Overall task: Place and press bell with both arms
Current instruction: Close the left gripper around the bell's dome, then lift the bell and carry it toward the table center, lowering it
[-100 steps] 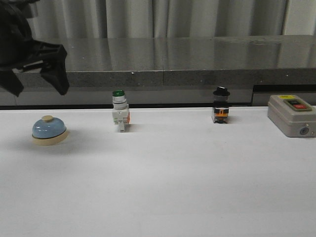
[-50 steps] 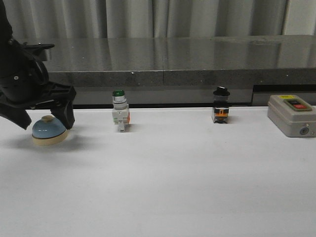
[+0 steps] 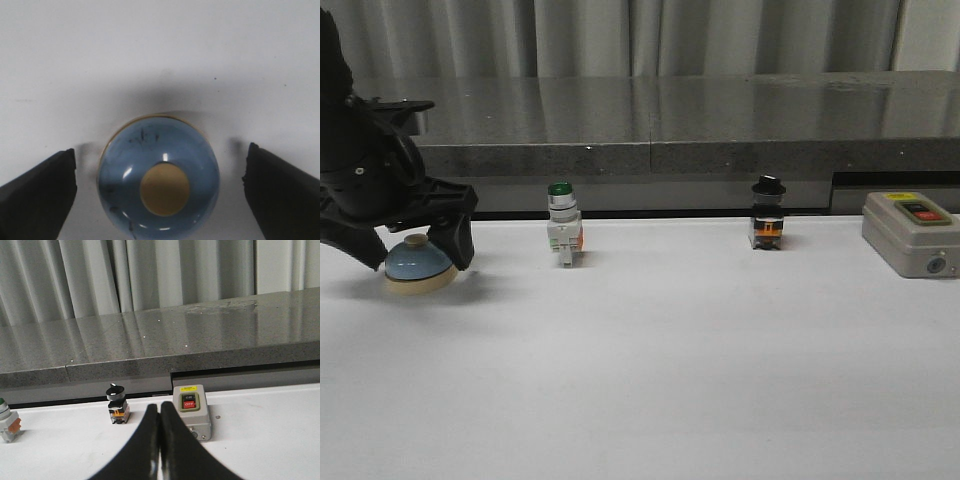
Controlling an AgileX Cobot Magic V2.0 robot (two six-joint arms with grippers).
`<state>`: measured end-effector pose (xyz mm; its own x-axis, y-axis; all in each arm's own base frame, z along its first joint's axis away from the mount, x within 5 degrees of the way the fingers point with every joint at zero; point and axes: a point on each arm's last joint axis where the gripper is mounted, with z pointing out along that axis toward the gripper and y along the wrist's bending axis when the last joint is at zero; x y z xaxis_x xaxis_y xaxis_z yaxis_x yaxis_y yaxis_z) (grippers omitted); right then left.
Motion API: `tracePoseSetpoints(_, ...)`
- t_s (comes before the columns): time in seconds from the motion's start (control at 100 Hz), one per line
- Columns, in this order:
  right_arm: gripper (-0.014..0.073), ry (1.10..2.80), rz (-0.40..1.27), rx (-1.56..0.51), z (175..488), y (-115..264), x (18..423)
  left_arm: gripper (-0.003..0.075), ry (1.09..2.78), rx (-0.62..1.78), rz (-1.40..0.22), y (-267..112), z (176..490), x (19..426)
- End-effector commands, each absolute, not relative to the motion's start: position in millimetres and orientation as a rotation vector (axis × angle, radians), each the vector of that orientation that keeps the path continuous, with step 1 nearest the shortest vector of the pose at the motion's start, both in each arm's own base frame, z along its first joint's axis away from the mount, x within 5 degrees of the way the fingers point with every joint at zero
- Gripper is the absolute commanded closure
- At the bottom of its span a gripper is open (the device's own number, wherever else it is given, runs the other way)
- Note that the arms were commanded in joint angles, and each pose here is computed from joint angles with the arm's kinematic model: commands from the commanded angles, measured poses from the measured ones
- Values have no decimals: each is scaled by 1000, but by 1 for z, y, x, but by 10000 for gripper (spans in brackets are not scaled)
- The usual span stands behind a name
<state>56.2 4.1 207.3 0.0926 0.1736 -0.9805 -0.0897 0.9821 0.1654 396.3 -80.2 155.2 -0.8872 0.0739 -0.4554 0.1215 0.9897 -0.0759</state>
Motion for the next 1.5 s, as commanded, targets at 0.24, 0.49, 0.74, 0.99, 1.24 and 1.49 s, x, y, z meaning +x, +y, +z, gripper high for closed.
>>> tracePoseSetpoints(0.24,659,1341,188,59,223,3,52,190,2578,125,-166,-84,177,402)
tracePoseSetpoints(0.49,659,1341,188,59,223,3,52,393,2597,127,-165,-84,177,401)
tracePoseSetpoints(0.74,659,1341,188,59,223,3,52,409,2609,134,-174,-83,205,388)
tracePoseSetpoints(0.99,659,1341,188,59,223,3,52,409,2573,158,-242,-91,264,356)
tracePoseSetpoints(1.24,659,1341,188,59,223,3,52,409,2518,375,-319,-146,287,325)
tracePoseSetpoints(1.49,659,1341,188,59,223,3,52,409,2399,587,-418,-213,283,302)
